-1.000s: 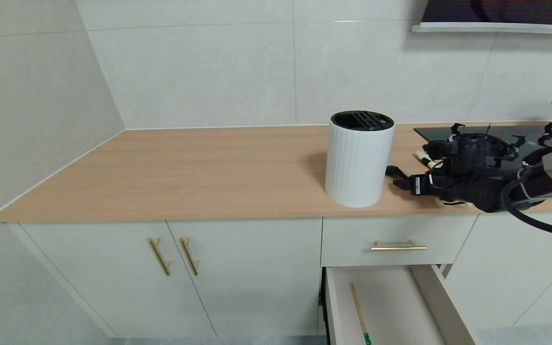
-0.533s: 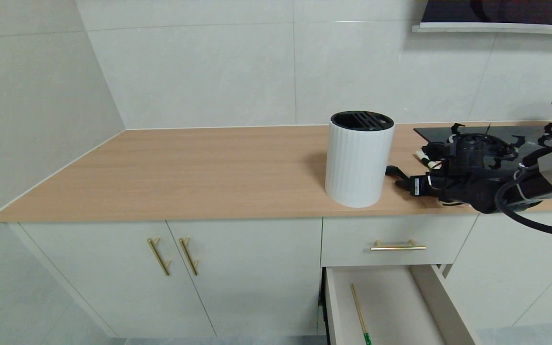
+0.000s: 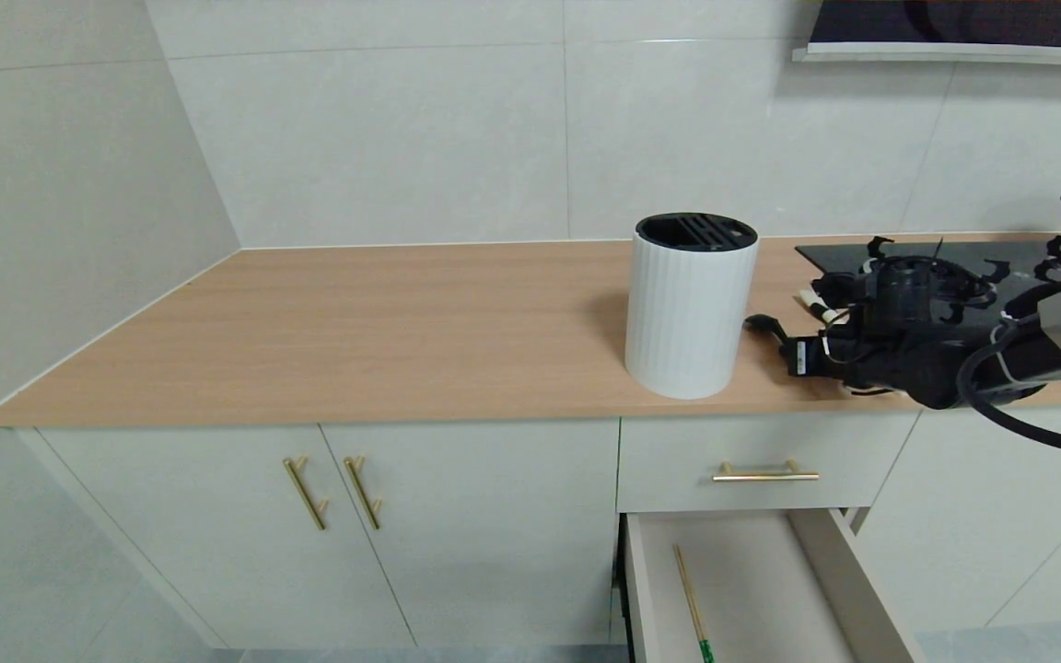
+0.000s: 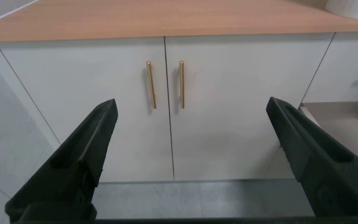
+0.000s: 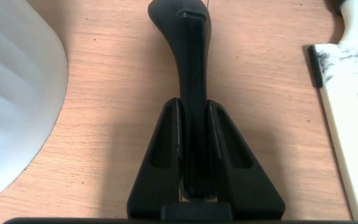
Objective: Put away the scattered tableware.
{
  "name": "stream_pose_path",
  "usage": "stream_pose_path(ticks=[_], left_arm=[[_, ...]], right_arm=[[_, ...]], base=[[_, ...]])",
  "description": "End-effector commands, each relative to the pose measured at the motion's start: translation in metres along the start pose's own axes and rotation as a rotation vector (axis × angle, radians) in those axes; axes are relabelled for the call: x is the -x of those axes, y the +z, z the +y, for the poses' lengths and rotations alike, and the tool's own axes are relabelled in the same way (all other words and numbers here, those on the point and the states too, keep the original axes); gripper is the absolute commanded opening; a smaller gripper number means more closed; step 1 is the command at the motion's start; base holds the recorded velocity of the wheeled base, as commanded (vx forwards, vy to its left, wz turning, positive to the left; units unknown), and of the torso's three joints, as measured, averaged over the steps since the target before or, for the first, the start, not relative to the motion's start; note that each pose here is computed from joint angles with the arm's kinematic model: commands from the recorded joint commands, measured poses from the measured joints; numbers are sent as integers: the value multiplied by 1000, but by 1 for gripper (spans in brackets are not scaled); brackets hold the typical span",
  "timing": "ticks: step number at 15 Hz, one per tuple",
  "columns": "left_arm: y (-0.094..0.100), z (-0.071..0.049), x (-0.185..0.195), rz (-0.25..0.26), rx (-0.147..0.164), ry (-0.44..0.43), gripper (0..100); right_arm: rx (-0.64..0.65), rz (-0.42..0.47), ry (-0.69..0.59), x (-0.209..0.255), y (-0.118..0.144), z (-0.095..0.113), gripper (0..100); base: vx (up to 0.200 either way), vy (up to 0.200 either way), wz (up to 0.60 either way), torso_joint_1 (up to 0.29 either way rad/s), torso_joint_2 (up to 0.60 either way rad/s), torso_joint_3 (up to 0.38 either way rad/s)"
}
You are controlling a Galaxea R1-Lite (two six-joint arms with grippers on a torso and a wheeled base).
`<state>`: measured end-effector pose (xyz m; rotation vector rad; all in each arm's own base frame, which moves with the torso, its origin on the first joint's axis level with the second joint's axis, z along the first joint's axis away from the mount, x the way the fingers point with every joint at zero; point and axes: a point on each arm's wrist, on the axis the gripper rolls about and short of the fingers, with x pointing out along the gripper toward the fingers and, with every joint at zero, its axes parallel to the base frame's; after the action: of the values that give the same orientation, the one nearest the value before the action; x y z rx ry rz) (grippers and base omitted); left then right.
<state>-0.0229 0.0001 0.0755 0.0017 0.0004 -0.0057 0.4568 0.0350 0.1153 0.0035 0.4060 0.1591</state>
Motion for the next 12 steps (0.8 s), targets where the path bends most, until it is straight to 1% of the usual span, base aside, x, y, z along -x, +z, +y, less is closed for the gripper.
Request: stream_pose_path(ticks=[1,4,7,9,10,11,12], left_arm=[[0,0,0,1,0,0,100],[0,0,0,1,0,0,100],[0,0,0,1,0,0,100],[0,0,0,1,0,0,100],[0,0,0,1,0,0,100],[0,0,0,0,0,0,100],[0,0,0,1,0,0,100]], right_arm=[[5,-26,-1,8,10,3,0],[-19,12,-29,24,19,16,0],[-72,71,-67,63,40,42,0],[-88,105,-139,92,46,55,0],[-91,110,-149,102,46,59,0],[-79,135,-135,130,40,70,0],[-71,140,-121,144,36,75,0]], base=[[0,0,0,0,0,0],[0,0,0,0,0,0],[0,0,0,0,0,0],[0,0,0,0,0,0],[0,0,0,0,0,0],[0,0,0,0,0,0],[0,0,0,0,0,0]])
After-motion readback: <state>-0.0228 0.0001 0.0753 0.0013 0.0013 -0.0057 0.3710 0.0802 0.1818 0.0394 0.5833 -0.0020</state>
